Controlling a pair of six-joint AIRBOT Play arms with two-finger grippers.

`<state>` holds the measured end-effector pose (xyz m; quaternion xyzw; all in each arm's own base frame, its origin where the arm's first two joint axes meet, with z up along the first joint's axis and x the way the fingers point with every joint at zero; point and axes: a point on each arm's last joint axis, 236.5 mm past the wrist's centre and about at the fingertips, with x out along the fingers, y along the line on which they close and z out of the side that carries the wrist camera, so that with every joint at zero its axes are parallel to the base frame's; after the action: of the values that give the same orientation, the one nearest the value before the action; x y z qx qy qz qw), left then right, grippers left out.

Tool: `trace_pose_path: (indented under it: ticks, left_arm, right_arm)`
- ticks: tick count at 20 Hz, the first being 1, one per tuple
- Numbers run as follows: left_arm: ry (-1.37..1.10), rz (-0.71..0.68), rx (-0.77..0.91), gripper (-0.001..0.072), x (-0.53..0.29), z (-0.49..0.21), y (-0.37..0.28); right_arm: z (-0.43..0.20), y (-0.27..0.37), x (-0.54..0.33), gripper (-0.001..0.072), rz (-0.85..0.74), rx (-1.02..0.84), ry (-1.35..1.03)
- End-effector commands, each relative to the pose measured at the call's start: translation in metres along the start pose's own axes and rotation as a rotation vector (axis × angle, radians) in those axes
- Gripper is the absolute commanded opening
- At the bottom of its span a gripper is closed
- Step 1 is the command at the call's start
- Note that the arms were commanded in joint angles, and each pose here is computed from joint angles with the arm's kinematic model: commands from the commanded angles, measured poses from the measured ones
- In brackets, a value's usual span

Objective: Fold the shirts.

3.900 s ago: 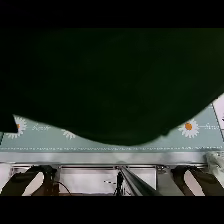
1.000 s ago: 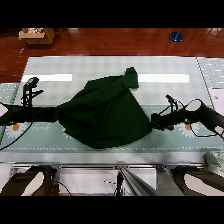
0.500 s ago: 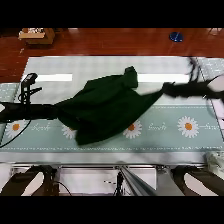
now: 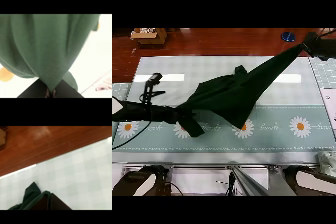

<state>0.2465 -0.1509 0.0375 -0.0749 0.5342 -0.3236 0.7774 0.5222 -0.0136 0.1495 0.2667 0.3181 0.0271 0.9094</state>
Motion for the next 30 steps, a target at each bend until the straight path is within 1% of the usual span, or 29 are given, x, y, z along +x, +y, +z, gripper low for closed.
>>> trace_pose_path:
  ticks: [1, 2, 4, 7, 8, 9, 11, 12, 14, 17, 21, 24, 26, 30]
  left_arm:
    - [0.025, -0.021, 0.027, 0.0029, 0.009, -0.003, -0.01]
    - [0.015, -0.014, 0.022, 0.0029, 0.01, 0.0, -0.007]
    - [-0.003, -0.001, 0.011, 0.0029, 0.015, 0.007, -0.001]
    - [0.019, 0.0, -0.012, 0.0029, 0.024, 0.006, 0.006]
    - [0.032, -0.002, -0.021, 0.0029, 0.028, 0.004, 0.008]
    - [0.044, -0.004, -0.029, 0.0029, 0.031, 0.003, 0.01]
    - [0.061, -0.007, -0.04, 0.0029, 0.035, 0.0, 0.013]
    - [0.066, -0.008, -0.044, 0.0029, 0.036, 0.0, 0.014]
    - [0.067, -0.008, -0.044, 0.0029, 0.037, 0.0, 0.014]
    - [0.067, -0.008, -0.044, 0.0029, 0.037, 0.0, 0.014]
    - [0.067, -0.008, -0.044, 0.0029, 0.037, 0.0, 0.014]
    - [0.067, -0.008, -0.043, 0.0029, 0.037, 0.0, 0.014]
    - [0.067, -0.008, -0.043, 0.0029, 0.037, 0.0, 0.014]
    - [0.067, -0.008, -0.04, 0.0029, 0.037, 0.0, 0.014]
  right_arm:
    - [-0.018, -0.017, 0.016, 0.0319, -0.019, 0.012, 0.099]
    - [-0.028, -0.015, 0.012, 0.0391, -0.012, -0.025, 0.143]
    - [-0.052, -0.016, -0.007, 0.0389, -0.033, -0.115, 0.257]
    - [-0.109, -0.077, -0.054, 0.0384, -0.277, -0.249, 0.547]
    - [-0.136, -0.089, -0.066, 0.0381, -0.302, -0.247, 0.646]
    - [-0.166, -0.091, -0.072, 0.0381, -0.277, -0.216, 0.716]
    - [-0.237, -0.067, -0.072, 0.0391, -0.125, -0.083, 0.788]
    - [-0.266, -0.052, -0.069, 0.0434, -0.054, -0.01, 0.79]
    - [-0.315, -0.028, -0.063, 0.0482, 0.04, 0.099, 0.777]
    - [-0.366, -0.001, -0.053, 0.0483, 0.085, 0.132, 0.788]
    - [-0.387, 0.036, -0.035, 0.0483, 0.072, 0.104, 0.722]
    - [-0.414, 0.037, -0.031, 0.0483, 0.025, 0.121, 0.78]
    - [-0.426, 0.045, -0.026, 0.0484, 0.037, 0.144, 0.793]
    - [-0.429, 0.063, -0.014, 0.0484, 0.061, 0.171, 0.738]
